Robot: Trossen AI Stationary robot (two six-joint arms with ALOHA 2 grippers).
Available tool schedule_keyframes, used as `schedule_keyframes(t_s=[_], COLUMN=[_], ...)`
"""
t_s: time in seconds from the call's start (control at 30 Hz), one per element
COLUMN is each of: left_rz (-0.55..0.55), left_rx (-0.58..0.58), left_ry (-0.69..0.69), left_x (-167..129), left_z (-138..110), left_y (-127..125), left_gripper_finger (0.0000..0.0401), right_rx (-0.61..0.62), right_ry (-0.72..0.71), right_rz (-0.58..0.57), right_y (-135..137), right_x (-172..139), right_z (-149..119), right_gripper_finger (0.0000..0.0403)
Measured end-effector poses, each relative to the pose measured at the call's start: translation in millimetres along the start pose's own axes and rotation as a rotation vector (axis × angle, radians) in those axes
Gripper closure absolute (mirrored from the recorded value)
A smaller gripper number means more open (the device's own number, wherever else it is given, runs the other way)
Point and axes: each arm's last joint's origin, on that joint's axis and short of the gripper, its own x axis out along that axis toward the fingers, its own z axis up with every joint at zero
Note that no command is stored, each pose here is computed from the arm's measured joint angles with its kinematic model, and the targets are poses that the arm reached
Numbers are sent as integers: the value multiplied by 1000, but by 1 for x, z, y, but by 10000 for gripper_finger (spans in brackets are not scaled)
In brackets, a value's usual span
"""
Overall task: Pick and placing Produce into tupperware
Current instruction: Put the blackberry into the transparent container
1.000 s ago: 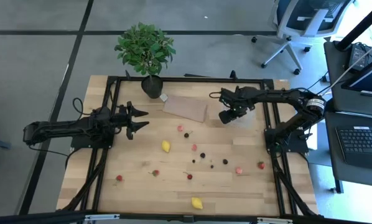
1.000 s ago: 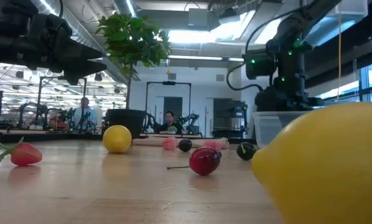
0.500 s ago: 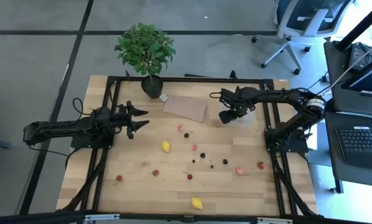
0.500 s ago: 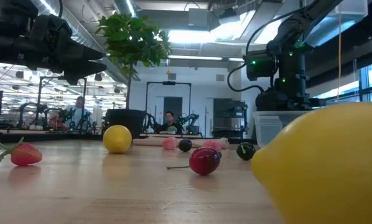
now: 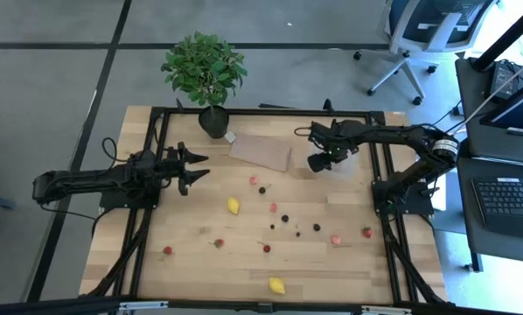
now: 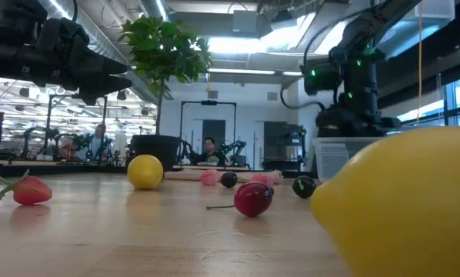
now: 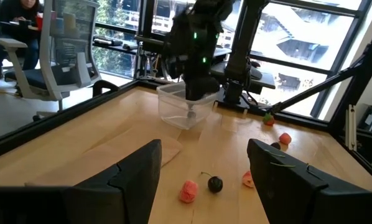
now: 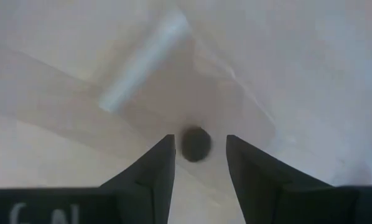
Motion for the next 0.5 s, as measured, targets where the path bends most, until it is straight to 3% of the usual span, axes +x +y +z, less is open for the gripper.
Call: schedule_keyframes(t_s=[0.23,0.4,0.5], left_rz=[0,0,0], left_rx=[0,0,0], left_ry=[0,0,0], left_x=[0,0,0], left_z=[0,0,0], left_y=[0,0,0], left_gripper_finger=[170,170,170], right_rx=[-79,-213,-209], right_ry=[-154,-215,-234], right_rz=[119,205,284], right_y=[13,32,48], right_x=[-81,-124,-132], right_z=[7,-23,-44], right_gripper_finger=[256,256,256])
